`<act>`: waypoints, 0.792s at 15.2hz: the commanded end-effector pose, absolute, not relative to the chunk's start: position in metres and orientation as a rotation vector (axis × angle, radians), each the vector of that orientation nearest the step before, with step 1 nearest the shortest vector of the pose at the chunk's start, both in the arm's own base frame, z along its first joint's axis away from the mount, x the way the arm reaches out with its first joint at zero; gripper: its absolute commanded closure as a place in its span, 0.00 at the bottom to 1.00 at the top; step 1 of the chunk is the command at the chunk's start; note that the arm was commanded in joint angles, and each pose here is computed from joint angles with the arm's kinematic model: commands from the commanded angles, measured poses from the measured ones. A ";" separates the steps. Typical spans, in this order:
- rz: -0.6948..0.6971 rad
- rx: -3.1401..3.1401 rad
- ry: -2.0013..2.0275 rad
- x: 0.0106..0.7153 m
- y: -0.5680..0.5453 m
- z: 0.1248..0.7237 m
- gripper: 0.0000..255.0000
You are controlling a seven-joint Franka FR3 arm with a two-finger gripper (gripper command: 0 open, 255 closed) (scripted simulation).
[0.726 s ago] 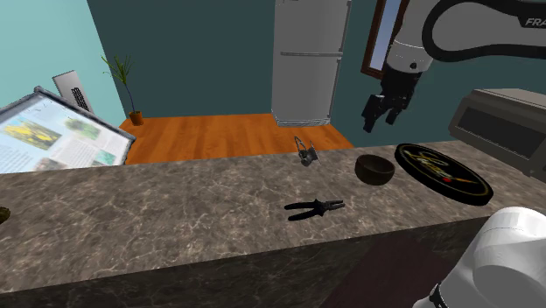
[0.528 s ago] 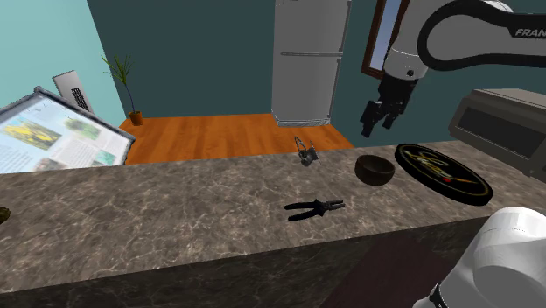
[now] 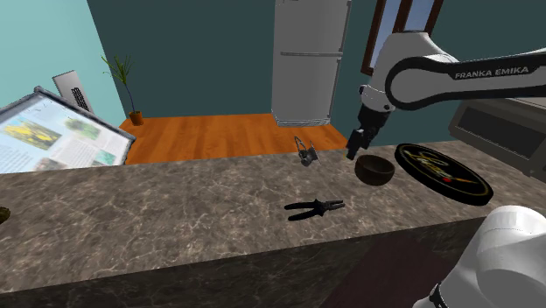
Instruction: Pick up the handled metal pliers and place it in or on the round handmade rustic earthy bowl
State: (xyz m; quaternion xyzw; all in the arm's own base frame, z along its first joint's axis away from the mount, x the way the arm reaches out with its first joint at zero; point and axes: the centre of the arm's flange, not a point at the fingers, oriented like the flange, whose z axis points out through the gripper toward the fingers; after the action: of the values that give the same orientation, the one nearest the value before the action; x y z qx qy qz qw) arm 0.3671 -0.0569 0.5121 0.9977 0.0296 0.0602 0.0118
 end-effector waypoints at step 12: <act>0.138 3.113 0.644 0.427 -0.063 0.347 0.00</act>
State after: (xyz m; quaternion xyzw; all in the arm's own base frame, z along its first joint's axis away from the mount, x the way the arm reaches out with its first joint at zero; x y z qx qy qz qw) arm 0.4232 -0.0650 0.3603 0.9810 0.1877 0.0444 -0.0184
